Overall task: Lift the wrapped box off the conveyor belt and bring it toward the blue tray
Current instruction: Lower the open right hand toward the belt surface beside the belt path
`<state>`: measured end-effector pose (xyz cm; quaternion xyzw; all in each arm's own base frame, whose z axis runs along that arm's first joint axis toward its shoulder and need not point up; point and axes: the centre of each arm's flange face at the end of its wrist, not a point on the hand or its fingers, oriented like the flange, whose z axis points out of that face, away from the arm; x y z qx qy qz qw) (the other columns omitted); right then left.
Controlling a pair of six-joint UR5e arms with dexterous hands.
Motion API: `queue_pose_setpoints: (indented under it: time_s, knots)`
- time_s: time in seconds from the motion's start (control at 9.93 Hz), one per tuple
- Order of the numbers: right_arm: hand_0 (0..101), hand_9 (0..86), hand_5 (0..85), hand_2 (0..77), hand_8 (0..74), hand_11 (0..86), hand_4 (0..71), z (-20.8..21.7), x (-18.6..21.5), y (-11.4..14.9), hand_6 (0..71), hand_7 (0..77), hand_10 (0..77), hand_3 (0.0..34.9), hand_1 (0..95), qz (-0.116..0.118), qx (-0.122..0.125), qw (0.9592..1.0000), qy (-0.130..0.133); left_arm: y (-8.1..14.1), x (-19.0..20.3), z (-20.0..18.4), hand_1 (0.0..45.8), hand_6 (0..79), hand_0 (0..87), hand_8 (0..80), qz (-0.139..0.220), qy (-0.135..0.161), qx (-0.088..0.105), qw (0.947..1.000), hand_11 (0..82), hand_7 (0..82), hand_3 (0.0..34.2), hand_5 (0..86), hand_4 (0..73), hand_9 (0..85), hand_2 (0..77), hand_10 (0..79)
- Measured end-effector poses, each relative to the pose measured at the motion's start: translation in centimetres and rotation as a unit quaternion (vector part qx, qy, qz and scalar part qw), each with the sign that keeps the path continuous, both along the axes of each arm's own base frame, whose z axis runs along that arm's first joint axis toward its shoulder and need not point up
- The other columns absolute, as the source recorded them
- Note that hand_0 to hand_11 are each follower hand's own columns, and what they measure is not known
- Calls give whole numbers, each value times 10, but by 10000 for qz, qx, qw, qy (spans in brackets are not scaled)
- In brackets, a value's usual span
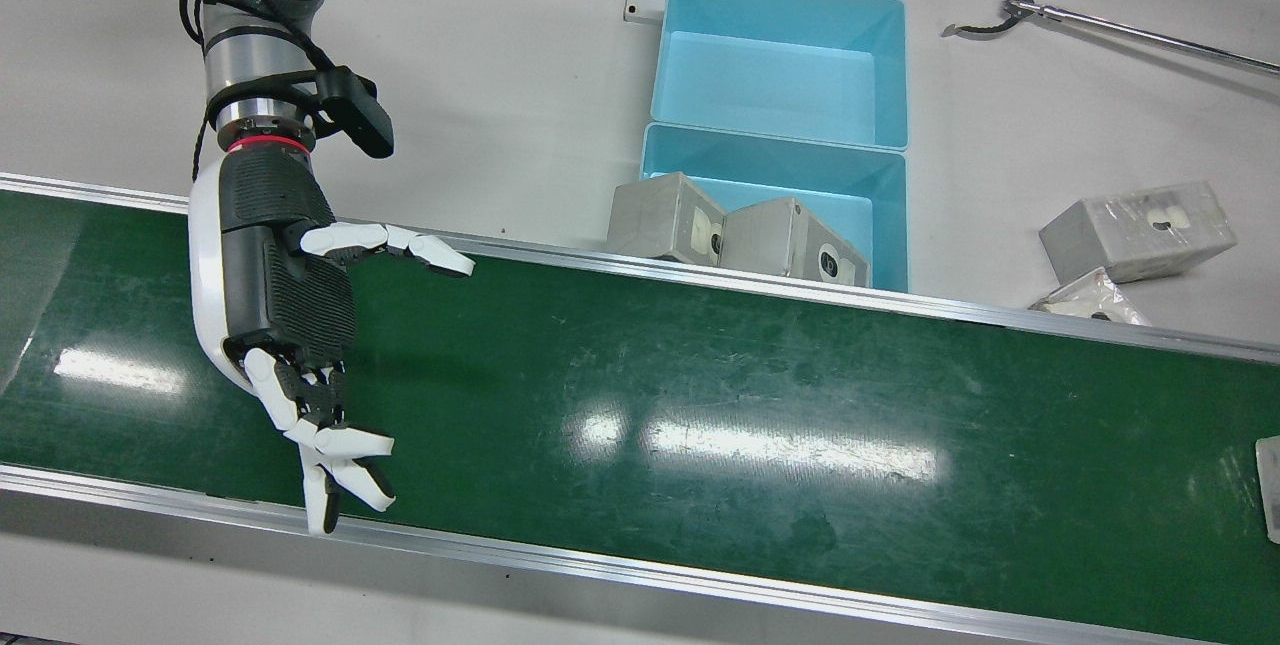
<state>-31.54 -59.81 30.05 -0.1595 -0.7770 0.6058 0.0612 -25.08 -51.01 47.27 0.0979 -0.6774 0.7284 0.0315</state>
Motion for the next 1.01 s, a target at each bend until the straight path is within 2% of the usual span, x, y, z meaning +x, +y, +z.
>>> queue_pose_setpoints:
  time_s: [0.3, 0.5, 0.6, 0.7, 0.81, 1.01]
  knots:
    - [476, 44, 262, 22, 16, 5, 115, 5, -23, -2, 65, 71, 0, 0, 98, -110, 156, 9997, -157, 0, 0, 0, 0, 5, 0, 5, 0, 0, 0, 10000, 5, 5, 0, 11, 0, 0, 5, 5]
    - [476, 44, 262, 22, 16, 5, 115, 4, -31, 1, 60, 71, 0, 0, 98, -164, 211, 9994, -198, 0, 0, 0, 0, 5, 0, 5, 0, 0, 0, 10000, 5, 5, 0, 11, 0, 0, 11, 5]
    - [476, 44, 267, 22, 16, 5, 115, 5, -35, 3, 60, 71, 0, 0, 147, -188, 210, 9994, -184, 0, 0, 0, 0, 5, 0, 5, 0, 0, 0, 10000, 5, 5, 0, 11, 0, 0, 11, 0]
    - [476, 44, 267, 22, 16, 5, 115, 5, -39, 5, 60, 71, 0, 0, 147, -199, 209, 9994, -182, 0, 0, 0, 0, 5, 0, 5, 0, 0, 0, 10000, 5, 0, 0, 11, 0, 5, 11, 5]
    - [480, 49, 267, 71, 16, 5, 115, 5, -42, 6, 60, 71, 0, 0, 147, -202, 209, 9994, -183, 0, 0, 0, 0, 5, 0, 5, 0, 0, 0, 10000, 5, 0, 0, 11, 0, 0, 5, 5]
    - [480, 38, 267, 82, 16, 5, 104, 5, -44, 8, 60, 71, 0, 0, 147, -201, 207, 9994, -185, 0, 0, 0, 0, 5, 0, 5, 0, 0, 0, 10000, 5, 0, 0, 11, 0, 0, 5, 5]
